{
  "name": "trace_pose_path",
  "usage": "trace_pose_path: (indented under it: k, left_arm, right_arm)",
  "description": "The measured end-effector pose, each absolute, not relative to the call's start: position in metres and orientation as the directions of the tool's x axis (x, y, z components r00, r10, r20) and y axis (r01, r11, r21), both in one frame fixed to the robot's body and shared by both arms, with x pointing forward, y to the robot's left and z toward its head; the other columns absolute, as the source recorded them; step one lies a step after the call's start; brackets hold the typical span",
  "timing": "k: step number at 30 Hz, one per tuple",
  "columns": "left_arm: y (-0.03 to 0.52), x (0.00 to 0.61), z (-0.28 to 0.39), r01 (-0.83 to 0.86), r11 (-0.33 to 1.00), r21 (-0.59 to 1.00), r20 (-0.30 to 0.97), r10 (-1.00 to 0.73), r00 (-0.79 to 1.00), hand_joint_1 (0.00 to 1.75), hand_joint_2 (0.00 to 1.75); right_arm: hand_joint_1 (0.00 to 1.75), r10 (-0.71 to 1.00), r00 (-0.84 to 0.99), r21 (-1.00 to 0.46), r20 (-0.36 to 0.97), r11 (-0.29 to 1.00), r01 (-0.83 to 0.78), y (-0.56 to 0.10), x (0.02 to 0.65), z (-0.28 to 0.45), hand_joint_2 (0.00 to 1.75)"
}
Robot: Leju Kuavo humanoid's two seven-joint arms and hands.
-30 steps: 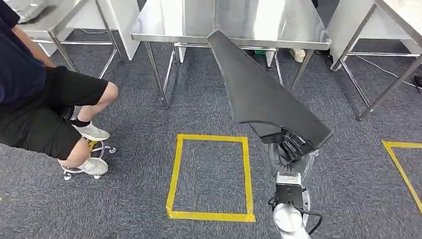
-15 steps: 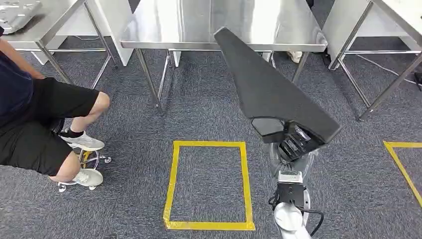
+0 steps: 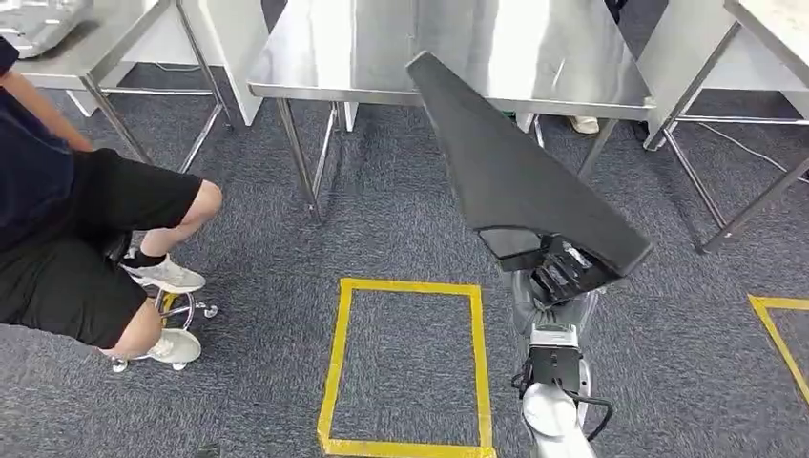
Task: Take the parts from the cabinet and place them on the table.
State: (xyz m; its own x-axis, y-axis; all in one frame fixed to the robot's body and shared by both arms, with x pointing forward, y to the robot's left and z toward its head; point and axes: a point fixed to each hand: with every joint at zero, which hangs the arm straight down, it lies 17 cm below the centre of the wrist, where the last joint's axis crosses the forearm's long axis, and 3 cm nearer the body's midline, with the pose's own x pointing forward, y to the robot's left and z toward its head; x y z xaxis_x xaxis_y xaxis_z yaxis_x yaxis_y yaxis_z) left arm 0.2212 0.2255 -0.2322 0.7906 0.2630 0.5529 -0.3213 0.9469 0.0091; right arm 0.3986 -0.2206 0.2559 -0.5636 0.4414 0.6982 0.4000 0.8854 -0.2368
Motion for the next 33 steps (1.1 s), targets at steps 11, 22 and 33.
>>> trace_pose_path:
  k: [11,22,33]
  left_arm:
    - [0.231,0.223,-0.232,-0.357,0.934,0.012,0.553,0.291,0.781,0.0,1.75]
    - [0.234,0.225,-0.231,-0.371,0.928,0.008,0.558,0.304,0.772,0.0,1.75]
    - [0.234,0.224,-0.231,-0.381,0.925,0.006,0.555,0.314,0.77,0.0,1.75]
  right_arm:
    - [1.75,0.427,-0.573,-0.231,0.699,0.894,0.384,-0.213,0.404,0.259,1.75]
    - [1.75,0.418,-0.591,-0.226,0.69,0.9,0.372,-0.206,0.409,0.265,1.75]
    - [1.75,0.42,-0.581,-0.234,0.697,0.9,0.369,-0.206,0.41,0.259,1.75]
